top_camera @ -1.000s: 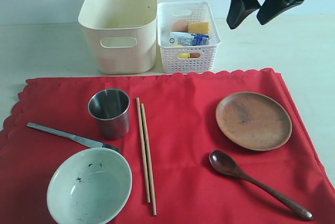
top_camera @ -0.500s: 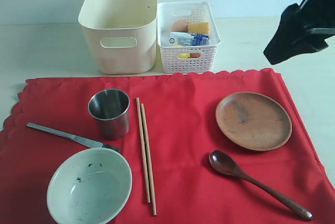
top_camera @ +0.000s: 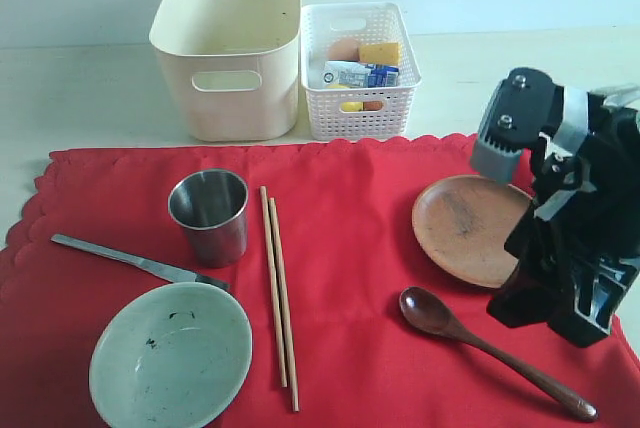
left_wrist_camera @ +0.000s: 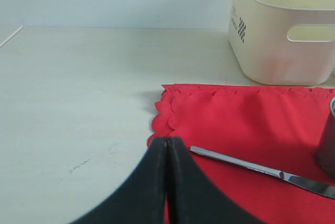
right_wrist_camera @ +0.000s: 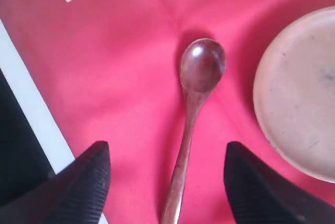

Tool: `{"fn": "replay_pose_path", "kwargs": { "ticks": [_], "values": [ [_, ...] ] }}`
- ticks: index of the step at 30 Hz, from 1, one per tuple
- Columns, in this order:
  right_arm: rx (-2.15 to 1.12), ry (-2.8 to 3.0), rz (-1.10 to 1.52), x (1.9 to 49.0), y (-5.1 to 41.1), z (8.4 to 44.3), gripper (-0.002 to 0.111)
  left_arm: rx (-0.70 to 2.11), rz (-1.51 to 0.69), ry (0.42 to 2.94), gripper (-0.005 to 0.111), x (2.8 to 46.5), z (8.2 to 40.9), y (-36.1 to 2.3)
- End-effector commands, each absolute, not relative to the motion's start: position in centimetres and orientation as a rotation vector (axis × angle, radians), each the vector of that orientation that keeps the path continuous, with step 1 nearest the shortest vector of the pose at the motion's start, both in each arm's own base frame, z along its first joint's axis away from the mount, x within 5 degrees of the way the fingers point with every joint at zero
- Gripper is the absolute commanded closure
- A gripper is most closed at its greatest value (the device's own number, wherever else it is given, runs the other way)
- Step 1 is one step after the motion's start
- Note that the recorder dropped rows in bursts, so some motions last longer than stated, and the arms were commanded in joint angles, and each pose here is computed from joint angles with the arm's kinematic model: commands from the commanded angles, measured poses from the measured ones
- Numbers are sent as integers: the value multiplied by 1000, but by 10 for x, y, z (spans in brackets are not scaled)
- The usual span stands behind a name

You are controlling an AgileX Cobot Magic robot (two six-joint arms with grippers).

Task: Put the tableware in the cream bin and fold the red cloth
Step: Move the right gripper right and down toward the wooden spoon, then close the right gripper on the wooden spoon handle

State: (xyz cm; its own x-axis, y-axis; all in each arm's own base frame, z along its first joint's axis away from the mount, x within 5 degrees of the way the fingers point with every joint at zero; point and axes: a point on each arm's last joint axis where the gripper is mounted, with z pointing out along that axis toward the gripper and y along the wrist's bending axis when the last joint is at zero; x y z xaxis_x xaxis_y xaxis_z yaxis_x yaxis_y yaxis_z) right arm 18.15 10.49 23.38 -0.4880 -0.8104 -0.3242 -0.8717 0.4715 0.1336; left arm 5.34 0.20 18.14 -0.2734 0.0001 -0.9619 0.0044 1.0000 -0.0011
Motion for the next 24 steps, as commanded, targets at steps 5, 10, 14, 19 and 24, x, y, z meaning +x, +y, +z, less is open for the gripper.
{"fn": "replay_pose_path", "kwargs": {
  "ticks": [5,10,14,19,24],
  "values": [
    [-1466,2539,392,186,105,203,48,-5,-15,1840,107,53,181,2],
    [-1460,2572,385,194,108,190,48,-5,-15,1840,107,53,181,2],
    [-1445,2612,392,200,110,177,48,-5,-15,1840,107,53,181,2],
    [-1418,2640,374,207,112,164,48,-5,-15,1840,107,53,181,2],
    [-1366,2690,374,211,113,154,48,-5,-15,1840,107,53,181,2]
  ]
}}
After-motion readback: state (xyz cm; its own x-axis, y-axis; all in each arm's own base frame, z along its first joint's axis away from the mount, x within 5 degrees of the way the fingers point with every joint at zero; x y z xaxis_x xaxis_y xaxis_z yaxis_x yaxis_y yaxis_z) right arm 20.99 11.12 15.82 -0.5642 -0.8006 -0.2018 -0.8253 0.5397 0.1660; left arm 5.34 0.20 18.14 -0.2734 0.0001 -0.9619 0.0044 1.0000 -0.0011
